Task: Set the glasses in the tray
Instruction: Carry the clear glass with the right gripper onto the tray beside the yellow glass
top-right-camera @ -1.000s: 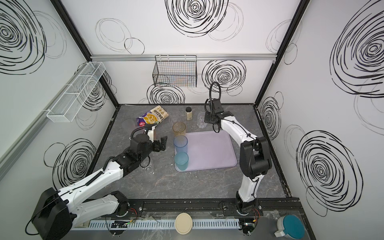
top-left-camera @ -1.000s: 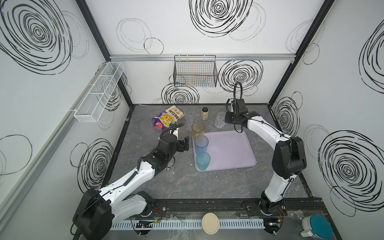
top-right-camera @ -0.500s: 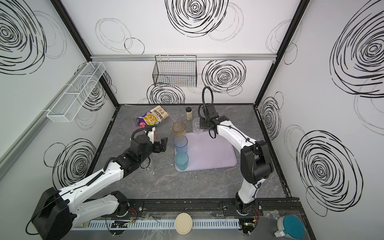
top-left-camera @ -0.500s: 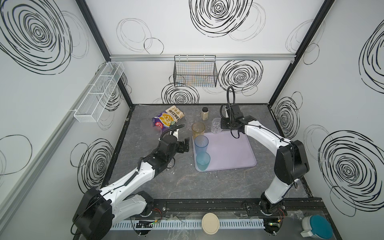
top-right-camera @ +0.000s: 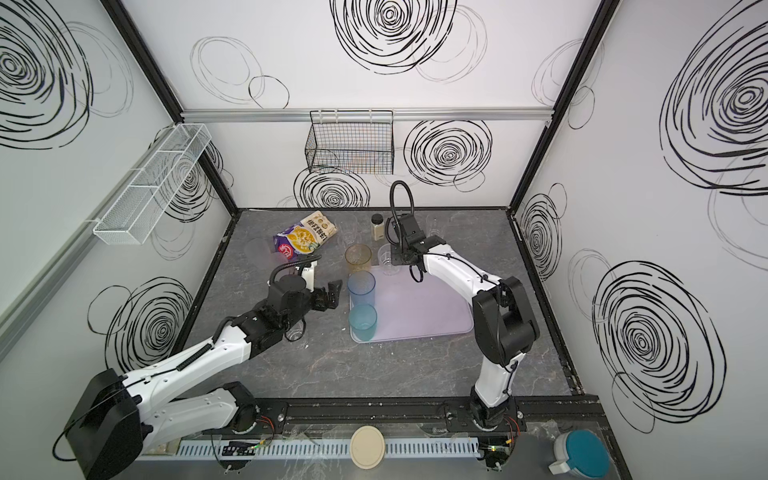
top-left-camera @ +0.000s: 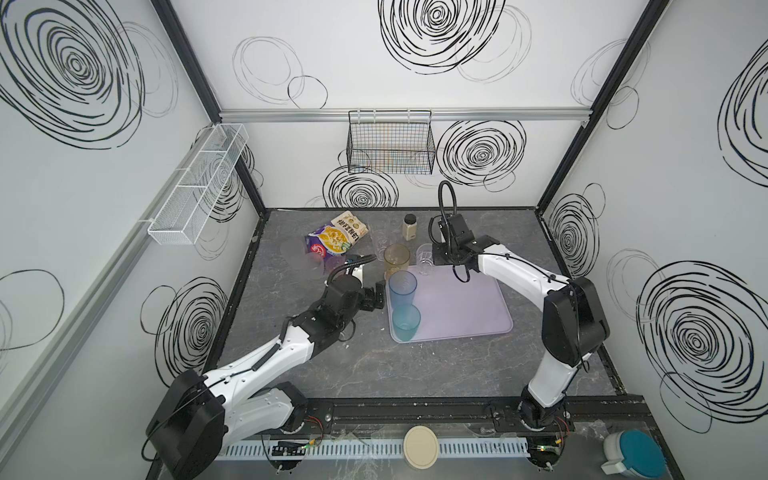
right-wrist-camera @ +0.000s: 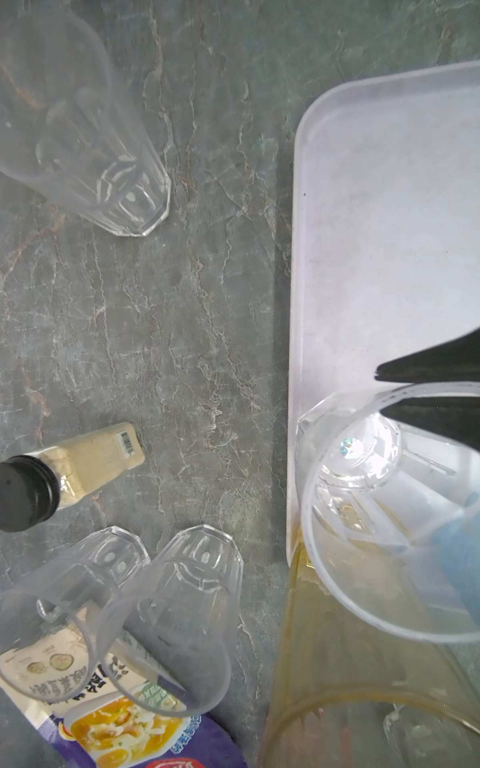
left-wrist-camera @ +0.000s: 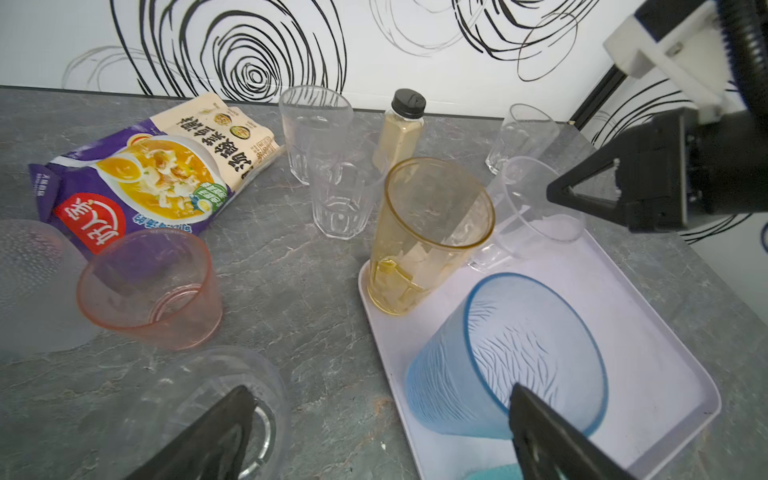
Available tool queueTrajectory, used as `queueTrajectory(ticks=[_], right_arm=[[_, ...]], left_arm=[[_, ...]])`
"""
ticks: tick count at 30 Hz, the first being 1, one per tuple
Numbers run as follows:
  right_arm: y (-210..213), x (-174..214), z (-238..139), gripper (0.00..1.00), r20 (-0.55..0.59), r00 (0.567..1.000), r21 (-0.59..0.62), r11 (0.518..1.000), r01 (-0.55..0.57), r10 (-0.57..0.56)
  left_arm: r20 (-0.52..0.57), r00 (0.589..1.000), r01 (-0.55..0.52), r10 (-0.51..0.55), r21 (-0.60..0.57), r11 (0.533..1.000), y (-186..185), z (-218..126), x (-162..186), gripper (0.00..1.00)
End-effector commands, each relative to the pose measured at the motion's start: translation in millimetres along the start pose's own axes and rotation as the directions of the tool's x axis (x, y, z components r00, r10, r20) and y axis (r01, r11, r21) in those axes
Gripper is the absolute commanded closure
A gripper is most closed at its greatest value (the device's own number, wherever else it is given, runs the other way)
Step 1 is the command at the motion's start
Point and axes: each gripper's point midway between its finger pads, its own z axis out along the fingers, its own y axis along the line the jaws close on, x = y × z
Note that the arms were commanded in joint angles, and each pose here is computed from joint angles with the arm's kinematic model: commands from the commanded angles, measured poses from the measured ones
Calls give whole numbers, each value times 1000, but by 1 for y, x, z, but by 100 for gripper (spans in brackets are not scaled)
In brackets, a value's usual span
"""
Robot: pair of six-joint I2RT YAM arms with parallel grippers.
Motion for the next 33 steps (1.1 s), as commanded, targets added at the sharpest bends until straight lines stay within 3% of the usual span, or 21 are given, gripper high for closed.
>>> queueTrajectory(ticks=[1,15,33], right_arm=[[-8,11,8,100,-29,999,50,998,29,-28],[8,17,23,100,-65,996,37,997,67,-64],[-6,14,40,100,-71,996,73,996,55,-50]], left_arm=[[20,999,48,-48,6,999,-4,3,1,2],[34,999,38,-38,-9,999,-2,-2,-1,1],[32,999,25,-24,-32,999,4,-1,1,1]])
